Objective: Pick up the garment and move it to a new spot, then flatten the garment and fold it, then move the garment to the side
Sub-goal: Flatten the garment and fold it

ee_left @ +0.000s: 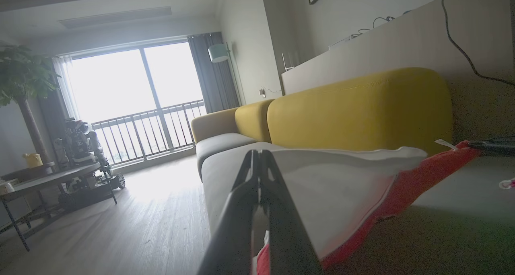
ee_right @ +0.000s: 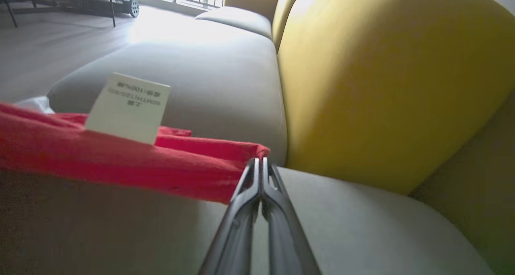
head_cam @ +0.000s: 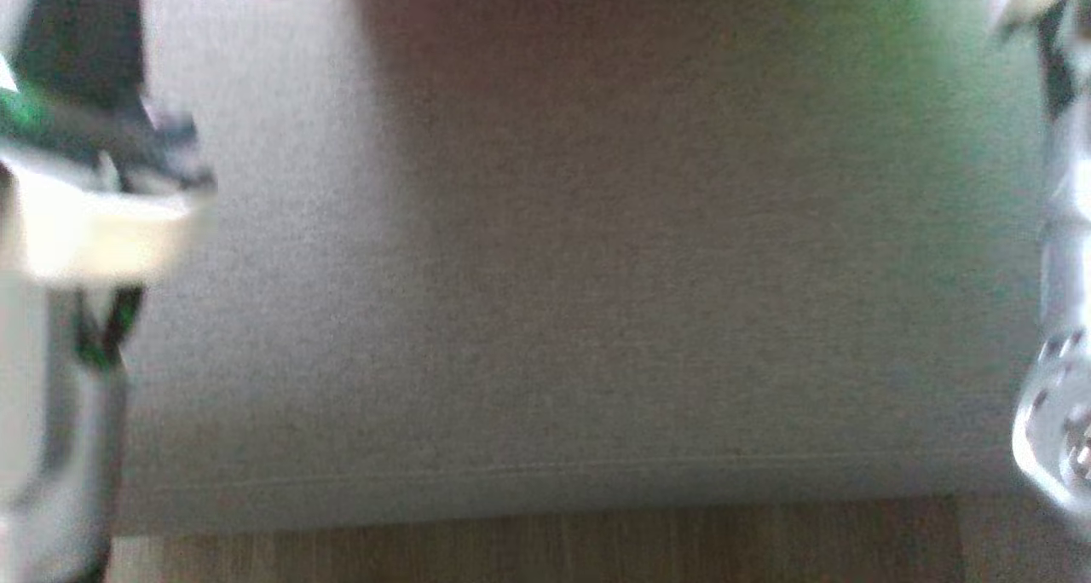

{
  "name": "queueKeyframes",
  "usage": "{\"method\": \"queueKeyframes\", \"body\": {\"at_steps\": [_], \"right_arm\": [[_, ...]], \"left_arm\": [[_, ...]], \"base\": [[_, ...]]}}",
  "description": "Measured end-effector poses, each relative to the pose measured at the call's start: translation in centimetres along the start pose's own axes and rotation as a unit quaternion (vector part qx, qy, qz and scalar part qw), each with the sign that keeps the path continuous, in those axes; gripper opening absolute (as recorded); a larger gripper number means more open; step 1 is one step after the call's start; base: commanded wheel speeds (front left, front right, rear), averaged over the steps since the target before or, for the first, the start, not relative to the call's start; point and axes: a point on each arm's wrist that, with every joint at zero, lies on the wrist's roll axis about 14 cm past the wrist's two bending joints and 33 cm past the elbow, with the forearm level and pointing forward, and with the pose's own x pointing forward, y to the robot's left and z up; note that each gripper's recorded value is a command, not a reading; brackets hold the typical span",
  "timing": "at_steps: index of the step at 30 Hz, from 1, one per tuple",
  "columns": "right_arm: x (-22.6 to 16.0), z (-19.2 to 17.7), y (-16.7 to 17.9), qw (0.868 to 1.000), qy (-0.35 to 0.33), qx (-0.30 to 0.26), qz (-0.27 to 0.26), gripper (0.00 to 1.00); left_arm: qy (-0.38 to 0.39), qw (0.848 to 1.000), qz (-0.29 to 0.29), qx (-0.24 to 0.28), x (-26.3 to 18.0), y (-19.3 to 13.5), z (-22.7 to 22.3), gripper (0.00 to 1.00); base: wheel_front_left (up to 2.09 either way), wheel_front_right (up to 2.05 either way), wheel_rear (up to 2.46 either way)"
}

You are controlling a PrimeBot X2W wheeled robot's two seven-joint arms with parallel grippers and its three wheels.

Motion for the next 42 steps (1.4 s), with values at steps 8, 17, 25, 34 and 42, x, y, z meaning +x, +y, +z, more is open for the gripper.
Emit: {"method": "queueKeyframes", "body": {"at_steps": [8, 17, 25, 34, 42], "right_arm": [[-7.4, -2.6, -2.8, 0.999, 0.022, 0.007, -0.032, 0.0], [-15.7, -4.8, -3.7, 0.998, 0.042, 0.017, -0.051, 0.0], [-21.7, -6.5, -4.9, 0.994, 0.083, 0.012, -0.071, 0.0], [-25.6, -5.9, -5.6, 0.99, 0.11, 0.012, -0.084, 0.0], [-24.3, -2.1, -5.1, 0.995, 0.057, 0.011, -0.076, 0.0]], "left_arm": [[0.047, 0.997, 0.015, -0.058, -6.0, -2.8, 0.0, 0.0], [0.091, 0.992, 0.022, -0.083, -11.6, -5.8, 0.4, 0.0], [0.117, 0.991, 0.015, -0.069, -13.6, -6.4, -0.1, 0.0], [0.14, 0.987, -0.005, -0.076, -15.2, -7.3, -0.6, 0.0], [0.103, 0.99, -0.007, -0.095, -13.4, -7.3, 1.0, 0.0]], "base": [[0.0, 0.0, 0.0], [0.0, 0.0, 0.0], [0.0, 0.0, 0.0], [0.0, 0.0, 0.0], [0.0, 0.0, 0.0]]}}
